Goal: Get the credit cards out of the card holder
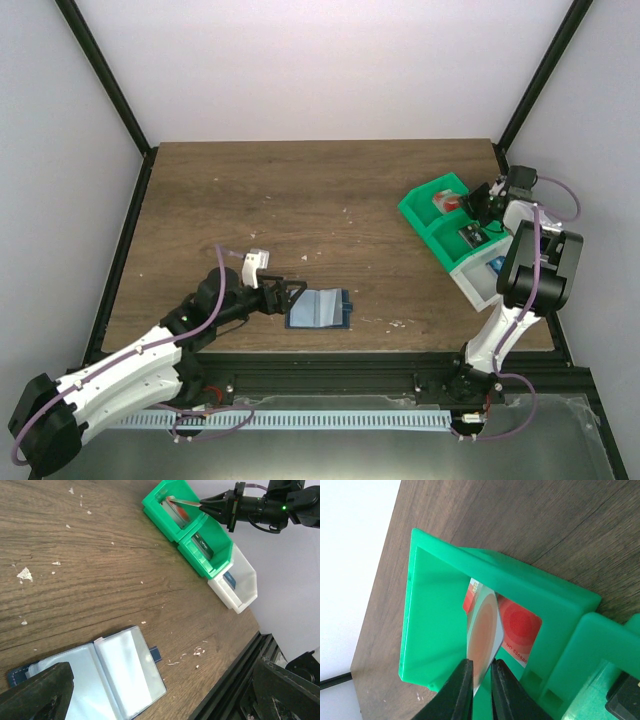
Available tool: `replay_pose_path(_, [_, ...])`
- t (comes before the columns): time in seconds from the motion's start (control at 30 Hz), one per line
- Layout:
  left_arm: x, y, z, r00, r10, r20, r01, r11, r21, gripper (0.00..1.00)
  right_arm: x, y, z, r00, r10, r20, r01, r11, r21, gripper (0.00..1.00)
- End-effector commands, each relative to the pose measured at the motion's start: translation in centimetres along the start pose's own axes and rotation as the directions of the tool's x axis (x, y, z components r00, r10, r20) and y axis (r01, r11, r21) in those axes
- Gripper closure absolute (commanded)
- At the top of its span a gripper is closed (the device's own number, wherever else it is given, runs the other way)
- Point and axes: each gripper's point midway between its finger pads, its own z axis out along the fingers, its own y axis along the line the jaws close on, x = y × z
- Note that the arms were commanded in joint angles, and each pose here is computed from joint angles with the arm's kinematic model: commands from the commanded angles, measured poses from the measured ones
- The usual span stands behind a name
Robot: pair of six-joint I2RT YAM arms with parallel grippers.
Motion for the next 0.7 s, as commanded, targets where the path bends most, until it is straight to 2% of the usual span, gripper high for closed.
replay_pose_path(0.0, [0.1,-0.1,0.0,1.000,-0.007,0.005,0.007,1.000,0.014,0.01,-1.8,0.6,-0.4,0.999,-0.001,0.034,0.001,1.000,-0.009,0.86])
replay_pose_path(0.33, [0.1,0.0,0.0,1.000,-0.019,0.005,0.019,1.000,0.009,0.01,-1.9,1.5,-1.1,0.999,0.004,0.036,-0.003,1.000,-0.026,0.80])
replay_pose_path(0.67, [0.3,-0.2,0.6,0.999,-0.043,-0.019,0.043,0.999,0.027,0.01,-1.7,1.8,-2.4,0.995,0.081,0.062,-0.080,0.997,-0.020,0.64])
